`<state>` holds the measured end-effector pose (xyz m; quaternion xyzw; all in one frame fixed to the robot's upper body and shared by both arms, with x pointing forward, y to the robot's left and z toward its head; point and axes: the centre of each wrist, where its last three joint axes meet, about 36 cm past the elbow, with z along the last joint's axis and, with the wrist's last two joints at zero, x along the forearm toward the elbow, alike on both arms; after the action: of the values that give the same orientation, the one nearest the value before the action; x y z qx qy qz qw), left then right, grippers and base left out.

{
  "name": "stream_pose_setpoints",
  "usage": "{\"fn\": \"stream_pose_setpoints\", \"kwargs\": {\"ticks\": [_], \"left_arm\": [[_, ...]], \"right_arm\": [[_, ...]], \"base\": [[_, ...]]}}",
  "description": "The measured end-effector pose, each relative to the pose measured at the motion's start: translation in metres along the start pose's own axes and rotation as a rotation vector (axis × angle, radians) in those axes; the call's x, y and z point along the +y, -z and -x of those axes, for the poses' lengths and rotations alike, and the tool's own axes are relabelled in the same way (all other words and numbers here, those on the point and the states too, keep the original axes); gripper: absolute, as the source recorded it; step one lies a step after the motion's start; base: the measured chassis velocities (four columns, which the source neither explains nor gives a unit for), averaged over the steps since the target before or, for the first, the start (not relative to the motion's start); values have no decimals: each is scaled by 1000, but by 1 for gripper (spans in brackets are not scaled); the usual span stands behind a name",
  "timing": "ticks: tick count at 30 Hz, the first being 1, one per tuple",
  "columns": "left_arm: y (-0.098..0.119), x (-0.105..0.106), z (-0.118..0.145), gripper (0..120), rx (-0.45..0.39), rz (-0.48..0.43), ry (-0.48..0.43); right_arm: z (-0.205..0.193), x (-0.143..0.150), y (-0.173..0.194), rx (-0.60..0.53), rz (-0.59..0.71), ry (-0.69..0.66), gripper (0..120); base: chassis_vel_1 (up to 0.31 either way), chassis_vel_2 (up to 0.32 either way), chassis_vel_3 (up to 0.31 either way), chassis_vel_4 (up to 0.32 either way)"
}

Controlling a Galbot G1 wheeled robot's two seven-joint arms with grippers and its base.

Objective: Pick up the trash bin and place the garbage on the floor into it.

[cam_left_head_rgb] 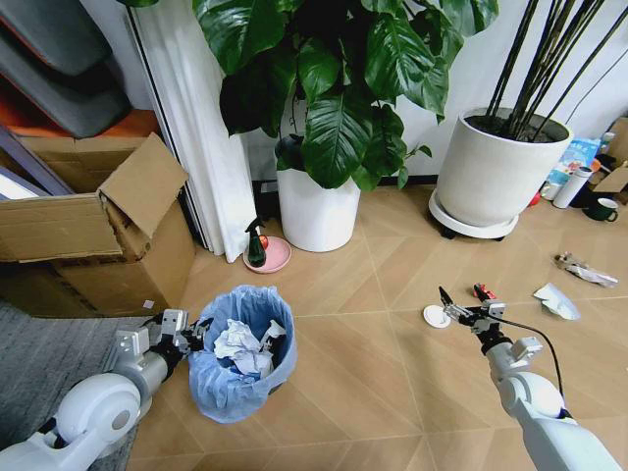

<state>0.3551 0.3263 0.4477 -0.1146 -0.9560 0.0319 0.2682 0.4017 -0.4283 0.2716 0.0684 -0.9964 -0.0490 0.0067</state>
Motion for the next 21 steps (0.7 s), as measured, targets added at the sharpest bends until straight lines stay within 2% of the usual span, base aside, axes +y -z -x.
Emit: {"fn": "stream_pose_setpoints", "kwargs": {"ticks": [12,21], "left_arm": [[-2,-2,1,0,4,-3,-4],[-1,-2,2,0,2,0,-4]], "right_arm": [[-4,-1,-3,0,9,4,100],[-6,1,-5,-4,16,7,100]], "base": [[0,0,0,0],[-83,30,77,-29]]}}
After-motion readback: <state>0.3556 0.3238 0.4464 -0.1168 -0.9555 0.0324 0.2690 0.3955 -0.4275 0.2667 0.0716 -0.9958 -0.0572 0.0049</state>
